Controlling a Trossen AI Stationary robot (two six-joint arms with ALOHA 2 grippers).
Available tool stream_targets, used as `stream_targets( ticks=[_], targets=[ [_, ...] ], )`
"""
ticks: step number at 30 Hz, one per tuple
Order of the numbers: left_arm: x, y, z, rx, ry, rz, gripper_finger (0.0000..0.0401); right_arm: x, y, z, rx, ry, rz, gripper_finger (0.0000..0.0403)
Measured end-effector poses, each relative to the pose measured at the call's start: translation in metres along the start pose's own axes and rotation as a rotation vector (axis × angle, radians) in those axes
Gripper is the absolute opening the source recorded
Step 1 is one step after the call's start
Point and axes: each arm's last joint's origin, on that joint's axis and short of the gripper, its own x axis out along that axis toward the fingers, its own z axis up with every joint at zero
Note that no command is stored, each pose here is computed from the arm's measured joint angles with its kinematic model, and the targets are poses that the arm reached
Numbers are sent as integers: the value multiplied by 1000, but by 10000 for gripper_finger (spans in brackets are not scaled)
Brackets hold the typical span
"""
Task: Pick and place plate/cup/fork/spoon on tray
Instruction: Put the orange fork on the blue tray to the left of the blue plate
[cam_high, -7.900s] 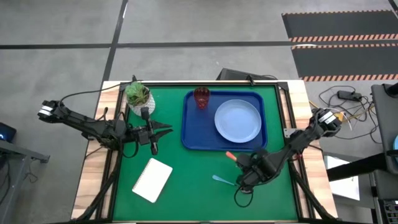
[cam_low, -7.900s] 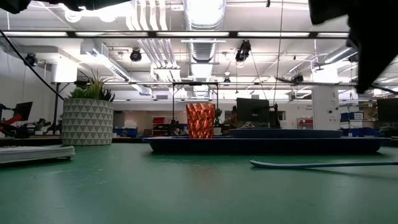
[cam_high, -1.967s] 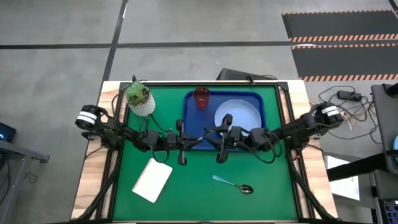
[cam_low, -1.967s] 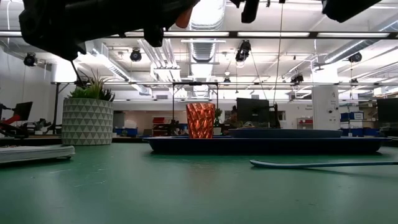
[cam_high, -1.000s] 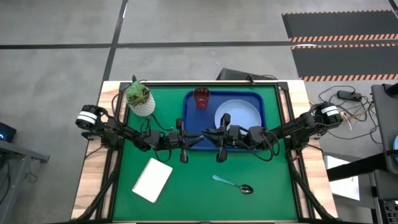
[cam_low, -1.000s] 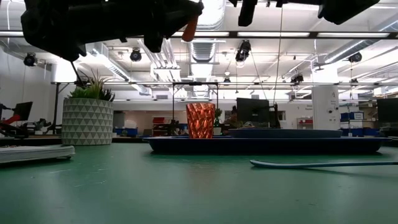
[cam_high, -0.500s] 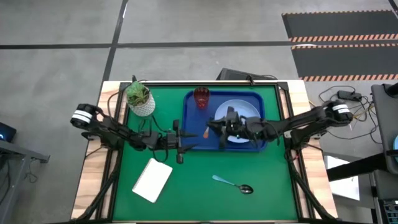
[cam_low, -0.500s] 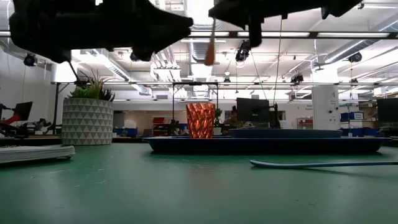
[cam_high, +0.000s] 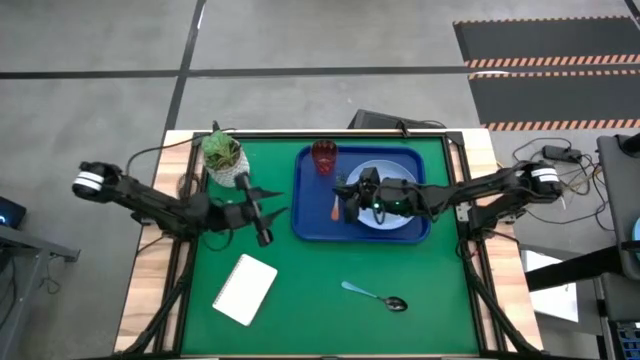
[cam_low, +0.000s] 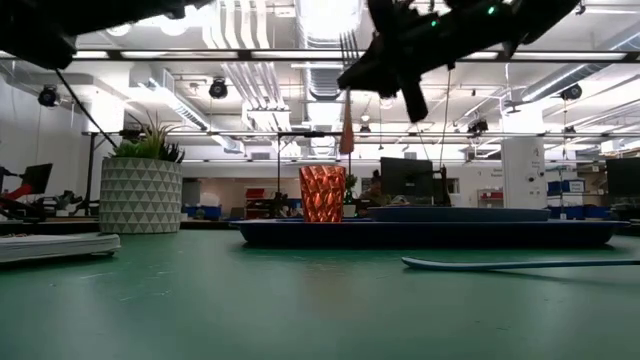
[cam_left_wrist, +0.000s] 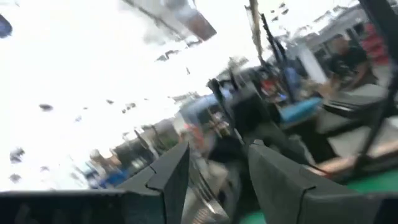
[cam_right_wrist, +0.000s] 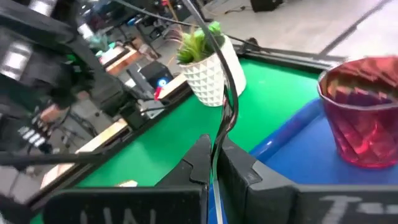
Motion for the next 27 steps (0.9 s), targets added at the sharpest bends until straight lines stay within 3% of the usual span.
stream_targets(
  ticks=[8,14,23,27],
  targets=[
    [-15,16,9,16,-28,74,146,28,-18,-16,213,27,-71,8],
    [-20,19,10,11,-35,87,146,64,-11,-10,184,51,-84,8],
    [-33,27,13,-4,-68,113,146,101,-4,-10,168,361,-156,8],
    [-42,33,15,-20,-78,153,146,107,-7,-11,246,430,-133,8]
  ],
)
